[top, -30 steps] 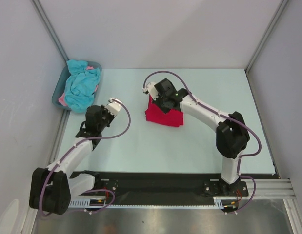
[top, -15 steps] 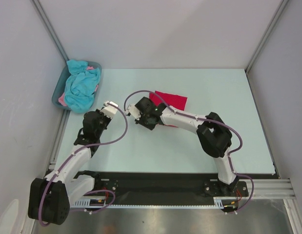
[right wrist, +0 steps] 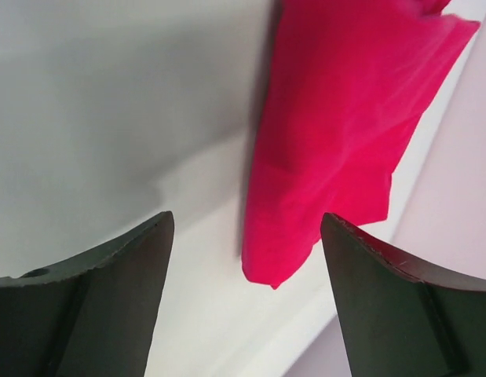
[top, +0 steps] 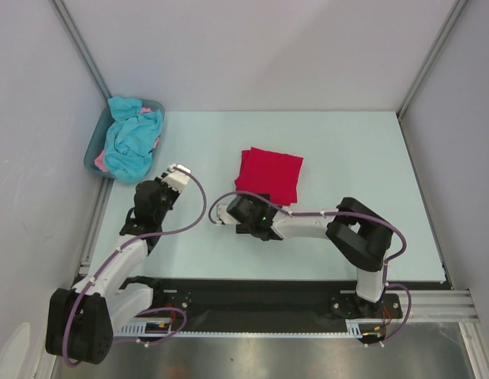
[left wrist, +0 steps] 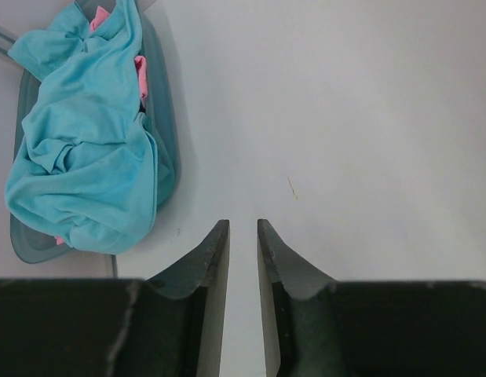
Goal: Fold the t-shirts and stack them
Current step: Neatly place the folded tshirt to the corner
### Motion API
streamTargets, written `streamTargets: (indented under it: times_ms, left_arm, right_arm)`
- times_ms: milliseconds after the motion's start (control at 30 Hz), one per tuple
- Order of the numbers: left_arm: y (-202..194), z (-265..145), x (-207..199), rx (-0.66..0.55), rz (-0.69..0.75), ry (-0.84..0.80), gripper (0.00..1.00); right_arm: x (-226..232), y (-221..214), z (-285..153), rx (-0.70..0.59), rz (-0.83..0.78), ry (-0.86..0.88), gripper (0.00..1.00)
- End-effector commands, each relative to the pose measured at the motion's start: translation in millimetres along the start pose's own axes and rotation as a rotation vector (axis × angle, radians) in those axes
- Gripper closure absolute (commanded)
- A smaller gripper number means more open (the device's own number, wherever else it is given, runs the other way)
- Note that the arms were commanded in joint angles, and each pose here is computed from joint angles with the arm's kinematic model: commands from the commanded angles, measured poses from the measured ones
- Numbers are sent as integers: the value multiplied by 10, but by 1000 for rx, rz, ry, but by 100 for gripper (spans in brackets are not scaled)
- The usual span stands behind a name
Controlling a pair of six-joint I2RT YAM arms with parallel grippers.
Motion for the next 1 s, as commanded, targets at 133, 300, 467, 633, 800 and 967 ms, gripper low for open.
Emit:
streamTargets:
  times_ms: [133,300,467,633,800,967]
  left_arm:
    - [135,-27,122,-48,-23,37,73]
    - [154,-65,150,-56,-19,49,72]
    - [151,-75,155,-56,-21,53,71]
    - [134,-93,178,-53,-4,67,70]
    - [122,-78,185,-49,0,70,70]
    - [130,-62,184,-47,0,64,69]
  right_arm:
    - [-105,-105,106,-10,-74,-144,19]
    - [-73,-164,310,1,-83,-133,19]
    - [-128,-286,569,34,-75,-138,26]
    - [-149,-405,704,75,-79,-131,61]
    - [-223,-499,687,104,-71,-136,92]
    - [-524,-656,616,134,-49,-191,100]
Point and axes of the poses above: each gripper's point midway between its finger pads, its own z axis out along the fingers, its own x axis along the line the jaws close on, y = z × x, the point moved 2 cm from there along -z, back along the fingers, and after that the axes turned 8 degrees about z, right-handed, at the moved point
